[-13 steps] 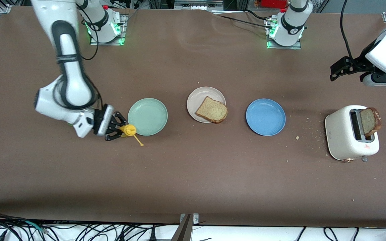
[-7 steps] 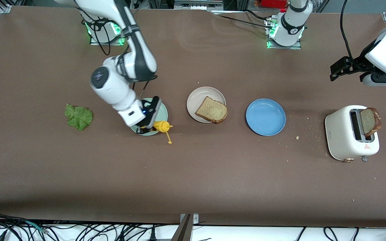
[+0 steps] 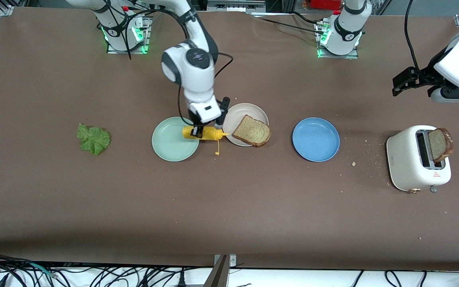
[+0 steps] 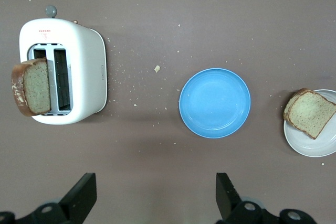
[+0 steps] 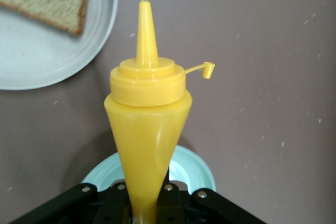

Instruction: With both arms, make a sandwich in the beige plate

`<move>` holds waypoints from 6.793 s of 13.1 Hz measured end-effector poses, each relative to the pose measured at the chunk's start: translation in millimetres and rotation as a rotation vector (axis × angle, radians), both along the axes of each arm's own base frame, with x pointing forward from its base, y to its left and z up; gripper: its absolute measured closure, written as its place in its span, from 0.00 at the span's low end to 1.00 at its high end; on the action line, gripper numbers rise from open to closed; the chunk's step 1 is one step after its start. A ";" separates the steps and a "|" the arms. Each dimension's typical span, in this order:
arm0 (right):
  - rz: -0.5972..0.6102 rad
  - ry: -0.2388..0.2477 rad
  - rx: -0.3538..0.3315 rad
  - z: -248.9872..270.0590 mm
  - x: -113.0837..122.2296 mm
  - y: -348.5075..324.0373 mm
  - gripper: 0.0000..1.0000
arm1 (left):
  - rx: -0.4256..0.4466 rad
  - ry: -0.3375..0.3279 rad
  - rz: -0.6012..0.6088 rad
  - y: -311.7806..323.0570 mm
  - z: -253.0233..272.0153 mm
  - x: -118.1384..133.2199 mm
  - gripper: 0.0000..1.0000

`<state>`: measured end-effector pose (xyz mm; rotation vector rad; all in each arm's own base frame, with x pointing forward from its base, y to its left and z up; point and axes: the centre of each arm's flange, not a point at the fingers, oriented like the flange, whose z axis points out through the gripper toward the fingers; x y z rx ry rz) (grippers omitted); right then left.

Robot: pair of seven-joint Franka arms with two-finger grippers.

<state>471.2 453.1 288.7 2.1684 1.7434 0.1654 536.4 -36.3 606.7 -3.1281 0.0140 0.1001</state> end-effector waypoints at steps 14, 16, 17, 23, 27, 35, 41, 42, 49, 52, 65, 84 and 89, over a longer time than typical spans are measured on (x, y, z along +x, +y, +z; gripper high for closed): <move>-0.072 -0.277 -0.502 -76.0 -82.9 123.4 0.90 | 0.000 0.001 0.000 0.0 -0.2 -0.1 0.00; -0.087 -0.274 -0.481 -59.1 -73.1 123.8 0.90 | 0.000 0.002 0.000 0.1 -0.2 -0.1 0.00; -0.095 -0.242 -0.464 -46.1 -63.6 120.1 0.90 | 0.000 0.002 0.000 0.1 -0.2 -0.1 0.00; -0.131 0.029 -0.225 100.3 51.2 18.8 0.90 | 0.000 0.002 0.000 0.1 -0.2 -0.2 0.00; -0.135 0.196 0.023 159.8 116.6 -95.3 0.90 | 0.000 0.002 0.000 0.1 -0.2 -0.2 0.00; -0.107 0.402 0.688 98.0 141.3 -342.0 0.90 | 0.000 0.002 0.000 0.0 -0.6 -0.2 0.00; -0.013 0.431 1.071 16.5 77.8 -458.7 0.90 | 0.000 0.003 0.000 0.0 -0.8 -0.2 0.00; 0.011 0.415 1.104 8.2 69.3 -468.8 0.90 | 0.000 0.003 0.000 0.0 -0.8 -0.2 0.00; 0.130 0.355 1.278 -30.0 51.0 -483.9 0.90 | 0.000 0.003 0.000 0.1 -0.9 -0.1 0.00; 0.172 0.340 1.343 -87.9 42.0 -486.1 0.90 | 0.000 0.004 0.000 0.1 -1.1 -0.2 0.00; 0.286 0.263 1.381 -153.6 -22.6 -499.1 0.90 | 0.000 0.004 0.000 0.1 -1.1 -0.2 0.00; -0.140 0.476 1.091 -61.4 11.6 -561.1 0.01 | 0.000 0.004 0.001 0.7 -1.1 -0.1 0.00; -0.330 0.514 0.848 37.2 60.7 -552.8 0.01 | 0.000 0.004 0.002 1.2 -1.1 -0.1 0.00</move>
